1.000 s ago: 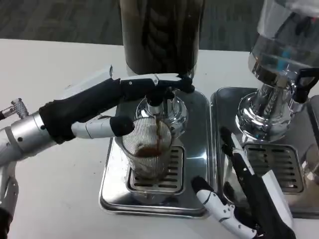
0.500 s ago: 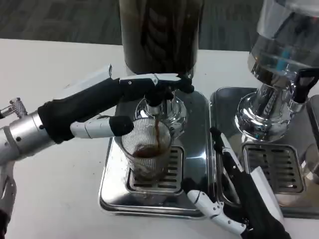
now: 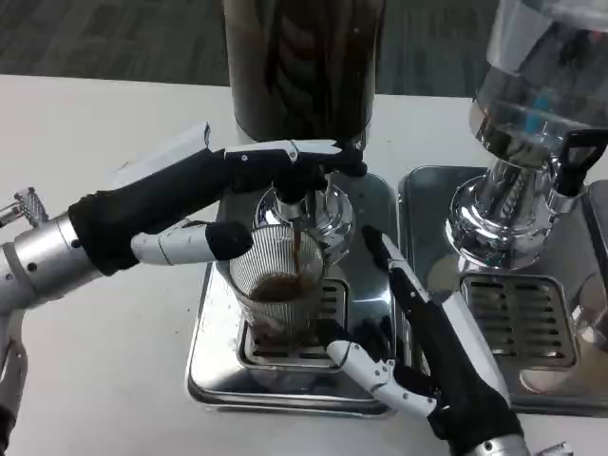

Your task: Grasp the cup under the faucet to collect the drink, then remove the cup.

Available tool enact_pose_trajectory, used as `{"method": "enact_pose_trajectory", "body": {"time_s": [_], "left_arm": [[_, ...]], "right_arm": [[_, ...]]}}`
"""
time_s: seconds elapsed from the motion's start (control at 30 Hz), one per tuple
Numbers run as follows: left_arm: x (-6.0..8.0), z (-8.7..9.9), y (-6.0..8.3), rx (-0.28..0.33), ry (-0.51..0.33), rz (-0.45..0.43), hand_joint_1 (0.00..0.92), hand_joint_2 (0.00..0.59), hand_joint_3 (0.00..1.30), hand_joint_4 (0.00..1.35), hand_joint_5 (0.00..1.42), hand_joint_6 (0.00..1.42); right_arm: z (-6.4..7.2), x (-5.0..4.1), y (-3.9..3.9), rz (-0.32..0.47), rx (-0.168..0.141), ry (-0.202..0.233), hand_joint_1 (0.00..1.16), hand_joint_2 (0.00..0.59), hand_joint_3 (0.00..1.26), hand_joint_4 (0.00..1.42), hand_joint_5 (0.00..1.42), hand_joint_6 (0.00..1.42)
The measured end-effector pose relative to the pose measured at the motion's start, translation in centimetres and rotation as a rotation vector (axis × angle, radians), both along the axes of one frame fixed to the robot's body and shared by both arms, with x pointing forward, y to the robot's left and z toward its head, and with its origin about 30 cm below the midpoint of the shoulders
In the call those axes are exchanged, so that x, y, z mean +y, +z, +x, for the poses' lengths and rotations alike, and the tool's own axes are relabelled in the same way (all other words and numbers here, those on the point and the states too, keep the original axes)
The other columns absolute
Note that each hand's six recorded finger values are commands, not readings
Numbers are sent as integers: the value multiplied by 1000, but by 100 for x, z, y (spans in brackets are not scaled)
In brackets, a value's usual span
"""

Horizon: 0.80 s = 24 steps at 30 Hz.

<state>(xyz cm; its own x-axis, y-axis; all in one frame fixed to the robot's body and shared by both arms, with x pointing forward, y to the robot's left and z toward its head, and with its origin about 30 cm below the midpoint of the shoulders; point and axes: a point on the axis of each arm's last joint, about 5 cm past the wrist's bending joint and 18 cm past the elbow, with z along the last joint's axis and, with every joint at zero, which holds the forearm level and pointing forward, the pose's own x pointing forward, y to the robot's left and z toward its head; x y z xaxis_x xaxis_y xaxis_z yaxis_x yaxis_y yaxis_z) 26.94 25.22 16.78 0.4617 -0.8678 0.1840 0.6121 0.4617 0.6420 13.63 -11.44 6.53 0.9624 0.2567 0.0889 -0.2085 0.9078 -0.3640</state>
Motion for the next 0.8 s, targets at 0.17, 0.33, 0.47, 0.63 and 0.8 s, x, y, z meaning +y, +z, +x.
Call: {"method": "enact_pose_trajectory", "body": {"time_s": [0.17,0.33,0.47,0.63,0.8], "left_arm": [[4,-4,5,0,0,2,0,66,254,127,107,234],[7,-10,3,1,3,-1,0,66,254,127,107,234],[10,-11,5,1,5,0,0,66,254,127,107,234],[12,-11,6,1,6,0,0,66,254,127,107,234],[13,-11,6,0,8,-1,0,66,254,127,107,234]], "right_arm": [[51,26,-8,-1,-2,13,481,225,56,44,50,15],[97,42,-10,-4,-6,22,479,225,56,44,50,16],[112,50,-37,-6,5,24,478,225,60,44,50,17],[146,68,-29,-1,-4,26,477,225,66,53,59,18],[181,103,-38,1,-1,37,477,229,73,54,61,18]]}}
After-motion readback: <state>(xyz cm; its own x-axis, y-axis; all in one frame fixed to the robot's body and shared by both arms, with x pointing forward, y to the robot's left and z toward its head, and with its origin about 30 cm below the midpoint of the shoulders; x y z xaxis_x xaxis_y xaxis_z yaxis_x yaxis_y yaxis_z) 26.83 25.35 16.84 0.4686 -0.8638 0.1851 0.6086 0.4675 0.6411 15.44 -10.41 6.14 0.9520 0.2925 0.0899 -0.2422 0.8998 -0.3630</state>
